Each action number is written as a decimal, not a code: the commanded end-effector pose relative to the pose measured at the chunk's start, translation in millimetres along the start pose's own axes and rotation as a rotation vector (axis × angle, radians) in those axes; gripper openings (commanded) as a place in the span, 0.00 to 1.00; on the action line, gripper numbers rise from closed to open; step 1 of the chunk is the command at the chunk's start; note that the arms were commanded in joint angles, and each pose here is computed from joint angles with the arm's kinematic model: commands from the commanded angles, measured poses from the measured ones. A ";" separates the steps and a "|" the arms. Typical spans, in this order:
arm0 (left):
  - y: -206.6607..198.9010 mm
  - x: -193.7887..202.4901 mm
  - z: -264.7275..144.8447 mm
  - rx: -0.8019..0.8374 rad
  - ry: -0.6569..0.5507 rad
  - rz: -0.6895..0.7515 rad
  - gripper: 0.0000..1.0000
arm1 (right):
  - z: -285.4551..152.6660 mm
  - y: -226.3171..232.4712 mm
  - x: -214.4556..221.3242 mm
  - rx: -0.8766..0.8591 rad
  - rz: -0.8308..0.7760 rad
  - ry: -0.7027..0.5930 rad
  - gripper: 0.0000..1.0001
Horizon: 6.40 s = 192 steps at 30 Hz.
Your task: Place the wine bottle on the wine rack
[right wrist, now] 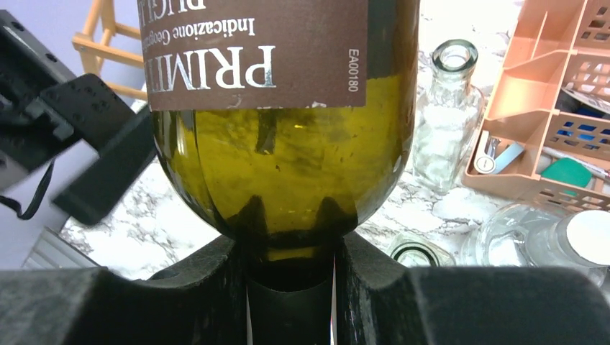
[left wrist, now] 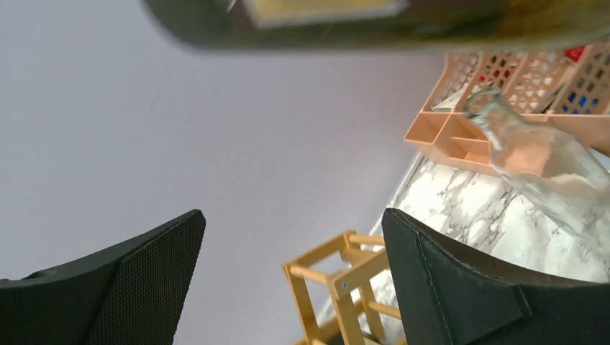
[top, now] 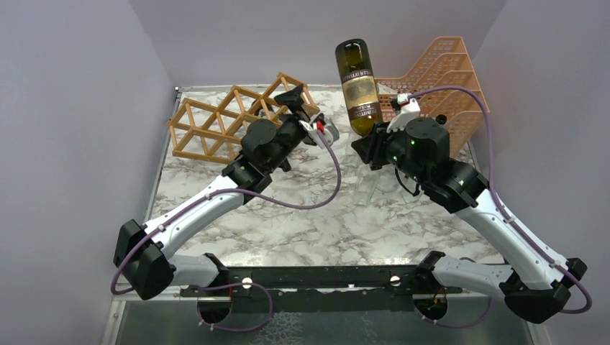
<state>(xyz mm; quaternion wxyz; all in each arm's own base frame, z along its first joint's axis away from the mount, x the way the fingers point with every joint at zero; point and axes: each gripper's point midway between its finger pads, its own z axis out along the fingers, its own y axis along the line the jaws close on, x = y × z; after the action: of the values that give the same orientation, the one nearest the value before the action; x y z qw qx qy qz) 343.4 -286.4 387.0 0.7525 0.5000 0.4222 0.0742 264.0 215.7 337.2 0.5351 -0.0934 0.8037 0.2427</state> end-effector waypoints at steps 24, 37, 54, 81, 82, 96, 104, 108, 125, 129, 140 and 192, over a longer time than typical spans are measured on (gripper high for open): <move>105.7 275.1 -184.0 -0.725 0.846 -1.201 0.97 | 17.3 96.0 67.9 -0.550 0.003 0.199 0.01; 47.7 306.9 -216.0 -0.660 1.033 -1.244 0.77 | 17.1 153.3 124.6 -0.677 -0.067 0.288 0.01; 18.3 271.3 -200.8 -0.492 0.924 -1.408 0.53 | 63.6 157.5 201.2 -0.526 -0.057 0.469 0.01; 69.4 216.7 -228.2 -0.616 0.895 -1.214 0.75 | 174.7 186.4 225.7 -0.333 0.052 0.467 0.01; 72.9 211.6 -227.3 -0.612 0.885 -1.210 0.75 | 178.5 187.7 224.8 -0.329 0.057 0.461 0.01; 92.3 160.0 -215.2 -0.537 0.777 -1.180 0.77 | 230.0 211.6 212.5 -0.324 0.105 0.342 0.03; 88.5 151.8 -205.7 -0.487 0.753 -1.190 0.77 | 262.8 215.8 217.2 -0.279 0.073 0.323 0.17; 86.6 149.6 -203.7 -0.470 0.748 -1.192 0.78 | 272.7 216.1 221.5 -0.271 0.057 0.315 0.21; 86.7 139.7 -201.5 -0.447 0.714 -1.198 0.79 | 301.5 211.5 228.0 -0.229 -0.012 0.310 0.55; 86.7 140.4 -201.5 -0.449 0.717 -1.197 0.79 | 301.5 211.7 219.4 -0.225 -0.014 0.283 0.64; 88.0 139.7 -202.7 -0.456 0.716 -1.190 0.79 | 290.5 216.3 195.8 -0.250 -0.006 0.237 0.74; 25.5 27.2 -160.3 0.105 0.212 -1.135 0.84 | 10.4 -83.4 27.6 0.546 -0.072 -0.066 0.76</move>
<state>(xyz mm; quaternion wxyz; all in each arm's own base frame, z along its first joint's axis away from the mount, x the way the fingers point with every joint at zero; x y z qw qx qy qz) 262.1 -136.4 352.1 0.5839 0.1887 0.7364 -0.2849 299.7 169.8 304.6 0.5977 -0.0059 0.8015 0.0174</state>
